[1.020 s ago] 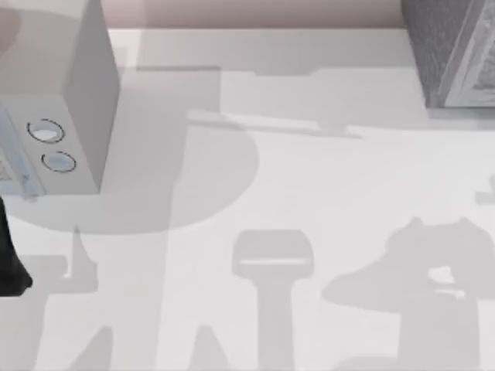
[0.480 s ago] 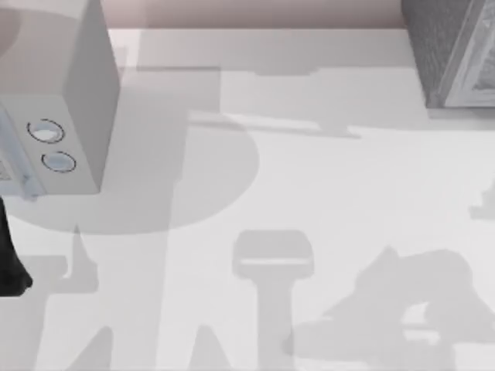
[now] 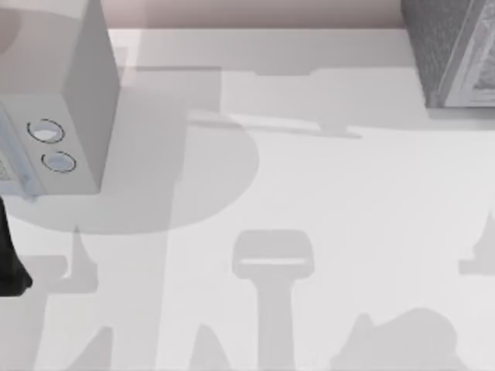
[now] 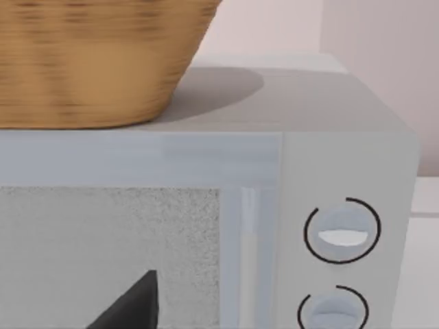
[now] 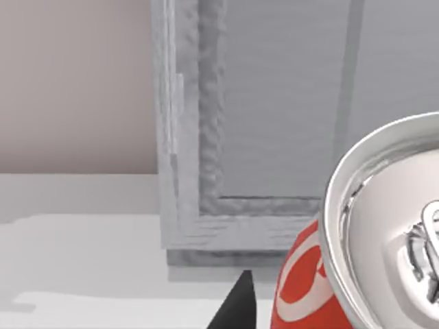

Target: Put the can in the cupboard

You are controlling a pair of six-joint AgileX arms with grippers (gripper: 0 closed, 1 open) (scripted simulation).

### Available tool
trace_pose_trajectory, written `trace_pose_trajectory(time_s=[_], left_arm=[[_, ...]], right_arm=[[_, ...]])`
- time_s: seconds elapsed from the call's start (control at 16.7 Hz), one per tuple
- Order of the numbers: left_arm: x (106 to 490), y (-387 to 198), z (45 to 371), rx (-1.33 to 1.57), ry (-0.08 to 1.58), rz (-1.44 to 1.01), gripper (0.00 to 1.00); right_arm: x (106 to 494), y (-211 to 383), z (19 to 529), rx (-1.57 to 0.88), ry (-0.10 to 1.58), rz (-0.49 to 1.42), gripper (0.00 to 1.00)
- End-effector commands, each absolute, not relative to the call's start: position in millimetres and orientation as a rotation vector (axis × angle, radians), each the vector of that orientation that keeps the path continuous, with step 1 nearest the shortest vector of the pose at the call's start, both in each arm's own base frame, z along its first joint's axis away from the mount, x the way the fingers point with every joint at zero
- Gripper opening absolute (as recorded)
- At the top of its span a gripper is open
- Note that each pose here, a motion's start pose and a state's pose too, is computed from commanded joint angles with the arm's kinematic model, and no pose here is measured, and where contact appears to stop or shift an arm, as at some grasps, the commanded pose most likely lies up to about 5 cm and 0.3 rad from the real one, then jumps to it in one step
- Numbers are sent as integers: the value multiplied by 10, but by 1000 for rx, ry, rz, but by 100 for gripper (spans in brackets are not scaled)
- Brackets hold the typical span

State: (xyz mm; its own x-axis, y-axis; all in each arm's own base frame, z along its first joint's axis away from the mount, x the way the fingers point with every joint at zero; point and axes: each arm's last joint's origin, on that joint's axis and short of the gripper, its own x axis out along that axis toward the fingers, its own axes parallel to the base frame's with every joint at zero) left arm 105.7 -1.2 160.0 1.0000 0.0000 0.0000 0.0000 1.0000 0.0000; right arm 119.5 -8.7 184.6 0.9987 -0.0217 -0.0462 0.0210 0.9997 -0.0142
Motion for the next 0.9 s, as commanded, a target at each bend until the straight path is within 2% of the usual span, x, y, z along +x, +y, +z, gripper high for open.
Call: trace_pose_trajectory(time_s=[0.36, 0.72, 0.9], left_arm=[[1057, -12, 1600, 0, 0, 0, 100], [1057, -12, 1600, 0, 0, 0, 100], [1057, -12, 1600, 0, 0, 0, 100]], right_arm=[[1058, -13, 1604, 0, 1, 0, 0], [1058, -15, 1608, 1, 0, -1, 0], [1058, -13, 1768, -1, 6, -10, 0]])
